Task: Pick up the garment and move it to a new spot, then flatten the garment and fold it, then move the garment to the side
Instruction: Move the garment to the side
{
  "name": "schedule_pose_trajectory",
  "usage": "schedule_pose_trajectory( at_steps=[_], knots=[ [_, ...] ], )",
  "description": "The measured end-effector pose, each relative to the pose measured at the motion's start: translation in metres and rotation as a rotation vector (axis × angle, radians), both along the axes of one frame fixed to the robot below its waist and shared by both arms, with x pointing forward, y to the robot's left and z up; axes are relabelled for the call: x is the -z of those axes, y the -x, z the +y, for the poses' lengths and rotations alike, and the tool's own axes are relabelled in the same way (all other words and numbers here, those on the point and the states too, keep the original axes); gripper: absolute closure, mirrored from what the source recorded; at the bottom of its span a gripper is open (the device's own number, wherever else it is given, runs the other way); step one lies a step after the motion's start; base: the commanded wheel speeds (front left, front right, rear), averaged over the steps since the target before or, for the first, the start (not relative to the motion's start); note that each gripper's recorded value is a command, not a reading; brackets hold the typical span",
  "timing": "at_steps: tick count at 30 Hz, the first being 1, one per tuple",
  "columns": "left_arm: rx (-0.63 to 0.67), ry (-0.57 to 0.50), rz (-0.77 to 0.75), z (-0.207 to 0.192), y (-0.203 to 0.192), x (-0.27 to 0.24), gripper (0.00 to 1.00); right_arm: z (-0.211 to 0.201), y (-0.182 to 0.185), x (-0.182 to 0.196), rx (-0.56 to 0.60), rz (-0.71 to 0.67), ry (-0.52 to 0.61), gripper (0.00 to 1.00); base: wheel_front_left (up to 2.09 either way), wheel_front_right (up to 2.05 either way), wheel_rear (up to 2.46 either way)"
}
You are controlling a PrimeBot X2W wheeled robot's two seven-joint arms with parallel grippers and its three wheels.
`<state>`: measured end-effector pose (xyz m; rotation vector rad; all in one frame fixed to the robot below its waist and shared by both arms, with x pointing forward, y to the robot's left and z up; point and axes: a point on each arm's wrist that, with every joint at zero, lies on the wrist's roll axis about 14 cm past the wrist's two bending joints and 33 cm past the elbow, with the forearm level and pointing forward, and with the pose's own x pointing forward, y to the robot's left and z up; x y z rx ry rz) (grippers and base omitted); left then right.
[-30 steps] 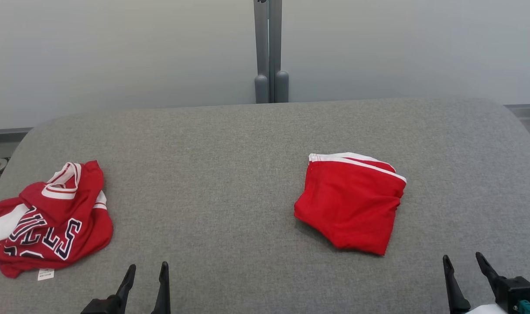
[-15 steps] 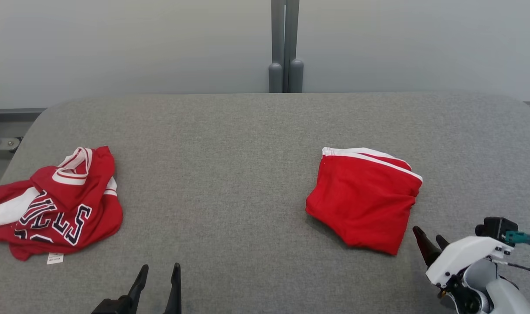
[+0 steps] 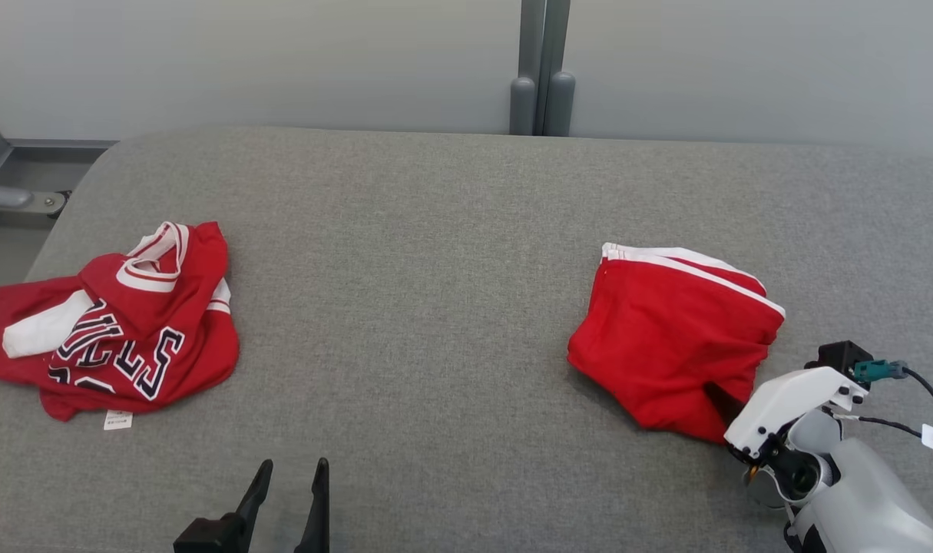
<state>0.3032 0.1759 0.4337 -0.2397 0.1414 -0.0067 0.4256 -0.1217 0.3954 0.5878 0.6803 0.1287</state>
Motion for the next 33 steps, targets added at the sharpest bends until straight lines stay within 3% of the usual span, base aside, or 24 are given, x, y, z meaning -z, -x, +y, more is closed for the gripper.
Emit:
schedule_pose_trajectory(
  at_steps=[5,14,21,31,32,33],
  knots=[
    [0.036,0.006,0.001,-0.010,-0.009,0.000,0.00,-0.012,-0.005,0.000,-0.018,0.031,0.044,1.00,0.00,0.00,0.00],
    [0.178,0.016,-0.012,-0.050,-0.053,-0.003,0.00,-0.112,-0.039,-0.012,-0.066,0.058,0.440,1.00,0.00,0.00,0.00],
    [0.242,0.015,0.021,-0.065,-0.074,0.011,0.00,-0.209,-0.053,-0.029,0.025,0.075,0.701,1.00,0.00,0.00,0.00],
    [0.263,0.004,0.088,-0.064,-0.078,0.035,0.00,-0.295,-0.046,-0.046,0.196,0.071,0.843,1.00,0.00,0.00,0.00],
    [0.261,0.003,0.088,-0.062,-0.078,0.035,0.00,-0.302,-0.044,-0.050,0.211,0.057,0.859,0.57,0.00,0.00,0.00],
    [0.259,0.002,0.087,-0.062,-0.078,0.034,0.00,-0.307,-0.043,-0.054,0.221,0.041,0.876,0.00,0.00,0.00,0.00]
  ],
)
